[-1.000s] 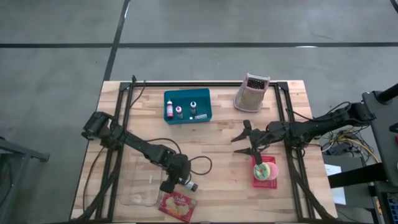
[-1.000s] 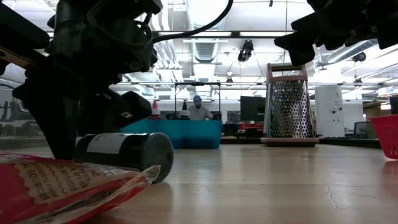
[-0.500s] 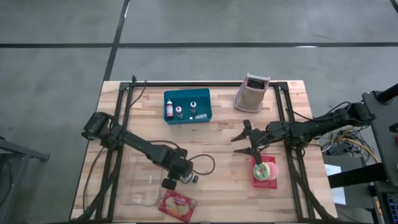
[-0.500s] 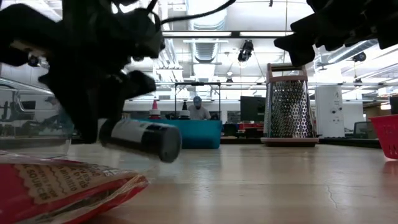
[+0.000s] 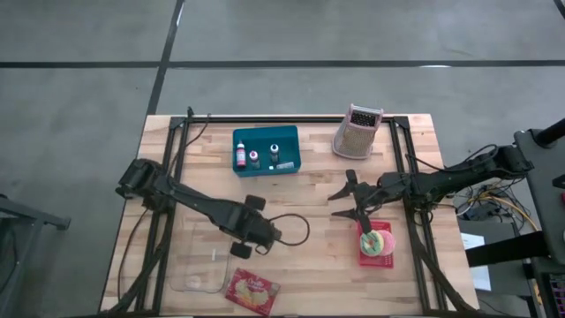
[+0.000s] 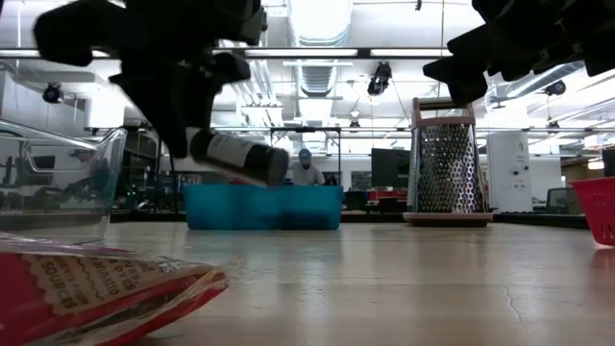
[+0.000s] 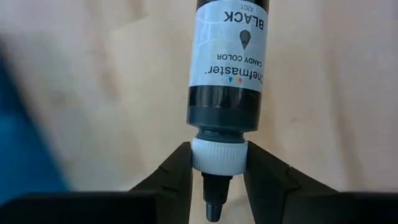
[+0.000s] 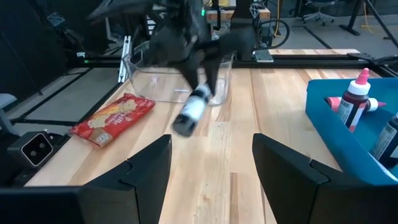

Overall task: Pick & Place Food Item
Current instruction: Put the black food coloring bottle into the blue bin

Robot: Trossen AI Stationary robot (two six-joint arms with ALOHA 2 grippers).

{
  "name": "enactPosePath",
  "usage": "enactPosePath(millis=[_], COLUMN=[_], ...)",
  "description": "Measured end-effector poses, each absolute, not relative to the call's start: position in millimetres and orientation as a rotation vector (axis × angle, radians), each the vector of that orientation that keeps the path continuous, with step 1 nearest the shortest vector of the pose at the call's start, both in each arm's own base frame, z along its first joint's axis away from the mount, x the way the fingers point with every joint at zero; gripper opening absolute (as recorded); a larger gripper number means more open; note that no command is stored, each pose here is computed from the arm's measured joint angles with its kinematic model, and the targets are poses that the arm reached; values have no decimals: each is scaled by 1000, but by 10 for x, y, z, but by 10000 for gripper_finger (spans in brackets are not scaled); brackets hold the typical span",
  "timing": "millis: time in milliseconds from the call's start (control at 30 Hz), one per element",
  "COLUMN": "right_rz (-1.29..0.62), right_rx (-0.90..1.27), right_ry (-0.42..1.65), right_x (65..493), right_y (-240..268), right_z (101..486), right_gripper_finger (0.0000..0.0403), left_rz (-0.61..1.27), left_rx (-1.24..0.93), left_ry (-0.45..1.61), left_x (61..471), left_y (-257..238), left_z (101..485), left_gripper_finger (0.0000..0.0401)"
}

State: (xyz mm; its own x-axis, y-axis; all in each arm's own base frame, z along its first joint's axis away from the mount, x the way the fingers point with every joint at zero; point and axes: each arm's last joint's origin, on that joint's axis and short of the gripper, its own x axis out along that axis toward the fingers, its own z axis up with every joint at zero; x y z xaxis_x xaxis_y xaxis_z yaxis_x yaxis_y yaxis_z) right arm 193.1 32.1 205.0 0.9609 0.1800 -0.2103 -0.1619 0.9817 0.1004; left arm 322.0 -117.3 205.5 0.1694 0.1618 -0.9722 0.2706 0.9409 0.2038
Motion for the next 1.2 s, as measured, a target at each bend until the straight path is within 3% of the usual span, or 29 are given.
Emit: enactPosePath(millis=[467, 933, 1200], right_rz=[138, 137, 121], right_rx=[78, 76, 73], right_ry=[226, 235, 262], right_x=[1931, 1929, 1923], right_y=[310, 310, 305], right_z=[2043, 2034, 2007], right_gripper_finger=[219, 219, 219], left_rz=[223, 332, 375], left_rx=[710, 1444, 1669], left_ry=[1553, 1791, 1846], left_x=[3177, 3404, 3519], left_y=[-771, -358, -201], left_z=[2331, 1847, 1820], left_gripper_finger=[110, 110, 110])
